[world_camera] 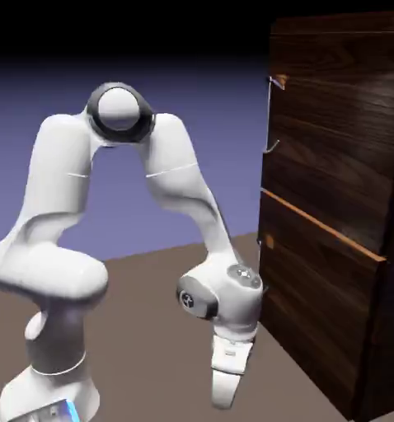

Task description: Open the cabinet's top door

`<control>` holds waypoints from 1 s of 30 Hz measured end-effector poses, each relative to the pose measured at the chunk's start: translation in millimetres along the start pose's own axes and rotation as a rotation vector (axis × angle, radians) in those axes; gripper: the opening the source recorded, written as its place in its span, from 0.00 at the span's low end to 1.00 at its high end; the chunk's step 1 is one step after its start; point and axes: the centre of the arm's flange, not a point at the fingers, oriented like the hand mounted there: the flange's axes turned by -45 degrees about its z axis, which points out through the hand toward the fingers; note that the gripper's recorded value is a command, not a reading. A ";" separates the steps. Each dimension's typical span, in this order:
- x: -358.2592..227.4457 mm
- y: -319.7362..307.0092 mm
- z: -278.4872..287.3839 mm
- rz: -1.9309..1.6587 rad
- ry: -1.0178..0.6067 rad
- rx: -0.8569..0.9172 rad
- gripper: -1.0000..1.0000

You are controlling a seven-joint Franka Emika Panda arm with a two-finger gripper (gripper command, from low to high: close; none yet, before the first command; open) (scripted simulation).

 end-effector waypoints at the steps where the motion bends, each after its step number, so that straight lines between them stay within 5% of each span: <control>1: 2.6 6.9 -1.8 0.021 0.015 -0.016 0.50; 15: 44.6 34.4 -128.3 0.147 0.513 -0.069 0.50; 23: 28.9 -23.1 -259.3 0.022 0.952 0.080 0.50; 30: -48.2 -101.6 -379.5 -0.220 1.352 0.323 0.50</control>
